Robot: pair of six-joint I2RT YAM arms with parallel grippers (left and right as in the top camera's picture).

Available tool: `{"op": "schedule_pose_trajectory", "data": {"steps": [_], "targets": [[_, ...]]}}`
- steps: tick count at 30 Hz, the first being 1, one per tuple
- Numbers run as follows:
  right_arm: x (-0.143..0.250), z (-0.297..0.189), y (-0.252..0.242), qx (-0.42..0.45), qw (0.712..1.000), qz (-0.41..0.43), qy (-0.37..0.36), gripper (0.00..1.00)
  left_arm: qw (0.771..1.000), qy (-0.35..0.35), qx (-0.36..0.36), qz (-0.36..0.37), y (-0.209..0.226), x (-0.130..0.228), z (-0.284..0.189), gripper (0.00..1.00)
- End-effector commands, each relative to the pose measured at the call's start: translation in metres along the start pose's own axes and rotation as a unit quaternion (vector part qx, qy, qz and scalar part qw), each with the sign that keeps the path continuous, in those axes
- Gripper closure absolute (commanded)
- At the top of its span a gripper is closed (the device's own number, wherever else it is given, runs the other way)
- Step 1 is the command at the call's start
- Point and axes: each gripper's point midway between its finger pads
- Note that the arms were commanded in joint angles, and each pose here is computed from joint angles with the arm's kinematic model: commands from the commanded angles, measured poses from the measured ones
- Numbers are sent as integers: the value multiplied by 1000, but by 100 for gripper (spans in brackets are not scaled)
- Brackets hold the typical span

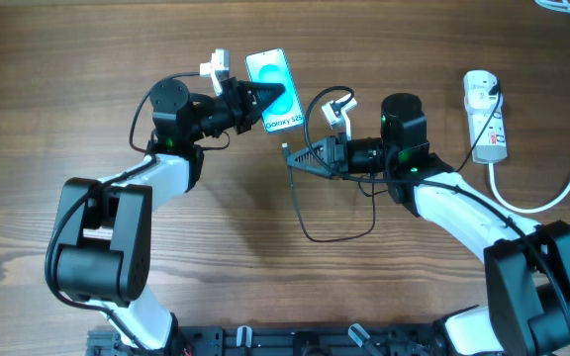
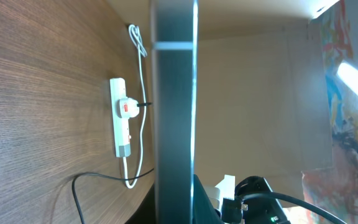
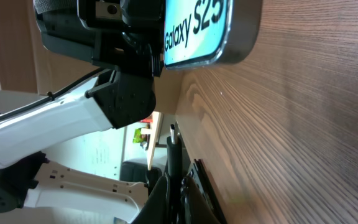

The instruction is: Plug charger to phone and switch on socket

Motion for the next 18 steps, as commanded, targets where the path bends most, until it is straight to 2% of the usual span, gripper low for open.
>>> {"op": "schedule_pose_trajectory", "data": {"steps": [1, 18], "targets": [[3, -2, 5, -8, 1000, -12, 6, 96, 1000, 15, 15, 11, -8, 0, 1, 96], [-3, -2, 2, 0, 1000, -10, -11, 96, 999, 34, 23, 4, -11, 6, 0, 96]]}}
Point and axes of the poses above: each gripper's point midway between its finger pads, its own z axis out along the fingers, its own y axis along the line the jaws close on, x = y × z, and after that the axes turned 13 degrees about z, right-handed
